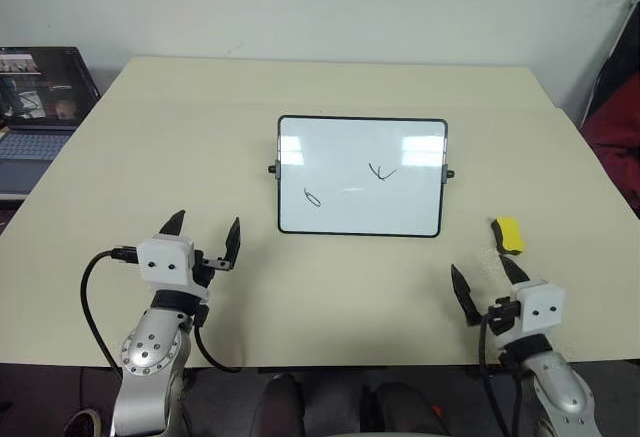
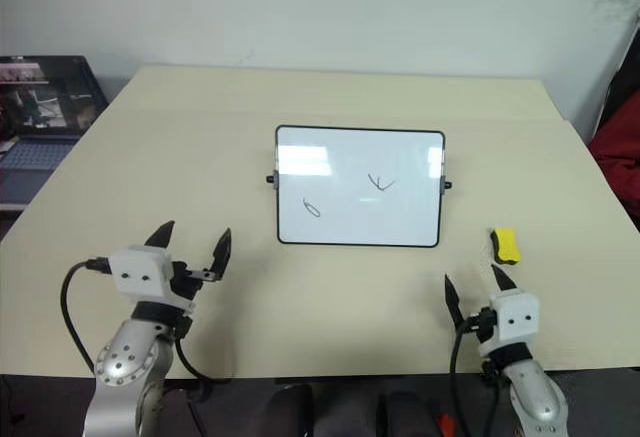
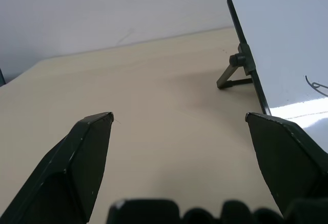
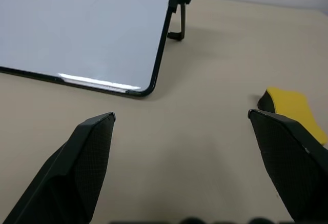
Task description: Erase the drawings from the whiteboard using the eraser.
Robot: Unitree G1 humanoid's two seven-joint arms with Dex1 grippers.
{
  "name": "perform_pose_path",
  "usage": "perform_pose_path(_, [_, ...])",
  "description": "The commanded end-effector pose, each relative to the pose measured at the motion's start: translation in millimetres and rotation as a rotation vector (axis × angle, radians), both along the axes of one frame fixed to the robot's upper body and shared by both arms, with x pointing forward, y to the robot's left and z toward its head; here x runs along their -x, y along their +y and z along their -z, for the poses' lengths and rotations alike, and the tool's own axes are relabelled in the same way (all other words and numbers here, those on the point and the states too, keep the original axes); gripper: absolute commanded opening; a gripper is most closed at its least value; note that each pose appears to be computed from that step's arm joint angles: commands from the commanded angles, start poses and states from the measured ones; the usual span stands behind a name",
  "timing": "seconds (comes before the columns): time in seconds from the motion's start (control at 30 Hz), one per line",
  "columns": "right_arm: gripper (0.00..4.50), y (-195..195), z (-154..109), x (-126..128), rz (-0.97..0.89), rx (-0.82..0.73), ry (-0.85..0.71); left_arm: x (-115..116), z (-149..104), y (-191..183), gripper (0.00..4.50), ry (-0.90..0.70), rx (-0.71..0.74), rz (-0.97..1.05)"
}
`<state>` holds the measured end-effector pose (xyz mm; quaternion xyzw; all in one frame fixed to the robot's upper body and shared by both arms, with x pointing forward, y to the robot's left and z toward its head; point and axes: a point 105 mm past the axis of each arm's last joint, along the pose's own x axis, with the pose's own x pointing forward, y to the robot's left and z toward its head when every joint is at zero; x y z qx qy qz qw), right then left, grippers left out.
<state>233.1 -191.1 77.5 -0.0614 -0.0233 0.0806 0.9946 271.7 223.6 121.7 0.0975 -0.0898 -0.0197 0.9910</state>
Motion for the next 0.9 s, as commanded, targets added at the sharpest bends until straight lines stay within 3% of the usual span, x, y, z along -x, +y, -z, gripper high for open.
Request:
perform_pose_path(0.03, [4.47,-7.9,-12.7,-8.7,0.019,0.03,-0.056,1.4,-3.3,-10.3,4.5,-0.032,0.005,0.028])
perform_pose_path(0.37, [4.47,-10.3,-27.3,-17.6,-0.036,0.071,-0.1,7.1,-12.6,-0.9,4.5,-0.082,0.036,0.01])
perform_pose_path(0.53, [4.47,-12.6,-34.6,-26.6,-0.034,0.066,-0.133,13.4,-32.3,6.2,4.5,-0.108,0.08,0.029])
perform_pose_path(0.67, [4.47,-38.5,-48.1,-33.6,0.057,0.055,-0.178,3.6,-66.6,-11.0,4.5,-0.153,0.062,0.206])
perform_pose_path(0.9, [4.47,-39.1,-54.6,-24.2,0.057,-0.063,-0.105,-12.5,-87.1,-61.0,4.5,-0.051,0.032,0.659])
